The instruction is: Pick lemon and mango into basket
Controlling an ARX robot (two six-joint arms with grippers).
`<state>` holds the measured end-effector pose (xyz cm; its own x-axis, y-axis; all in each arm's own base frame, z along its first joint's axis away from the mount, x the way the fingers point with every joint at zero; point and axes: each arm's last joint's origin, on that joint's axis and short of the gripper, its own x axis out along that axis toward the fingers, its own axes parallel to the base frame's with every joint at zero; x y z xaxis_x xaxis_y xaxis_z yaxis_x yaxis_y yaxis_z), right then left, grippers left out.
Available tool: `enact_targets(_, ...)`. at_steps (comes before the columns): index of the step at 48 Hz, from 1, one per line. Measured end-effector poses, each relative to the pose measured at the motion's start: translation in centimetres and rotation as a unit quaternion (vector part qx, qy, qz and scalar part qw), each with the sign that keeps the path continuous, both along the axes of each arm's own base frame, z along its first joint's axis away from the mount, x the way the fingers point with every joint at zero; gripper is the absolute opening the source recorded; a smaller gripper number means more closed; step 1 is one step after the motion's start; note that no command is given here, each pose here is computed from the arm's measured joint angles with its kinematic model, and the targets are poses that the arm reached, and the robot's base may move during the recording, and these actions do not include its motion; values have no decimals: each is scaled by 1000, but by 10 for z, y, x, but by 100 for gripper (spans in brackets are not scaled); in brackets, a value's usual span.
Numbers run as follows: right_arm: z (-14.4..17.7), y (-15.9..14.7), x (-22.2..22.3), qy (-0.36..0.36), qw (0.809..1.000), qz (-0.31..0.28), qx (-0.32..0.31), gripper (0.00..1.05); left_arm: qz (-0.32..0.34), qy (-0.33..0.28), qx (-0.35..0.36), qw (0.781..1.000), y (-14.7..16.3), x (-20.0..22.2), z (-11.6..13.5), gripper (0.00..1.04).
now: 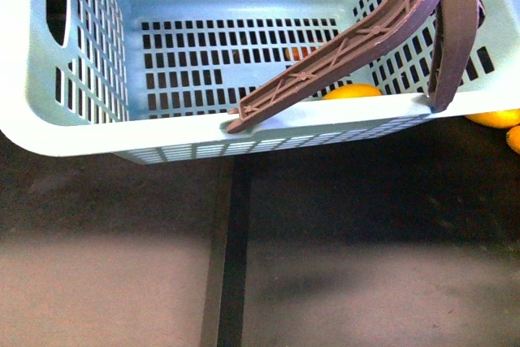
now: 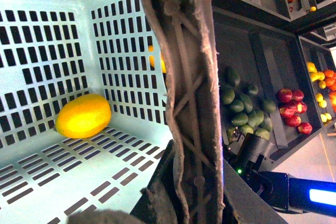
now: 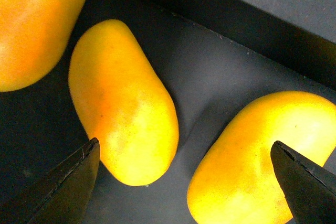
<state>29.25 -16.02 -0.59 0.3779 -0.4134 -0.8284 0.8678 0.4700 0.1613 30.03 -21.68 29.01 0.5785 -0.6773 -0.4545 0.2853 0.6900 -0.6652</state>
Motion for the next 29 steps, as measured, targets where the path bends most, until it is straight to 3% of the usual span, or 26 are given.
enact_targets(29,-27,-10,61,-9,1000,-1,18,96,-2,0,-1,1000,0,0,0,7)
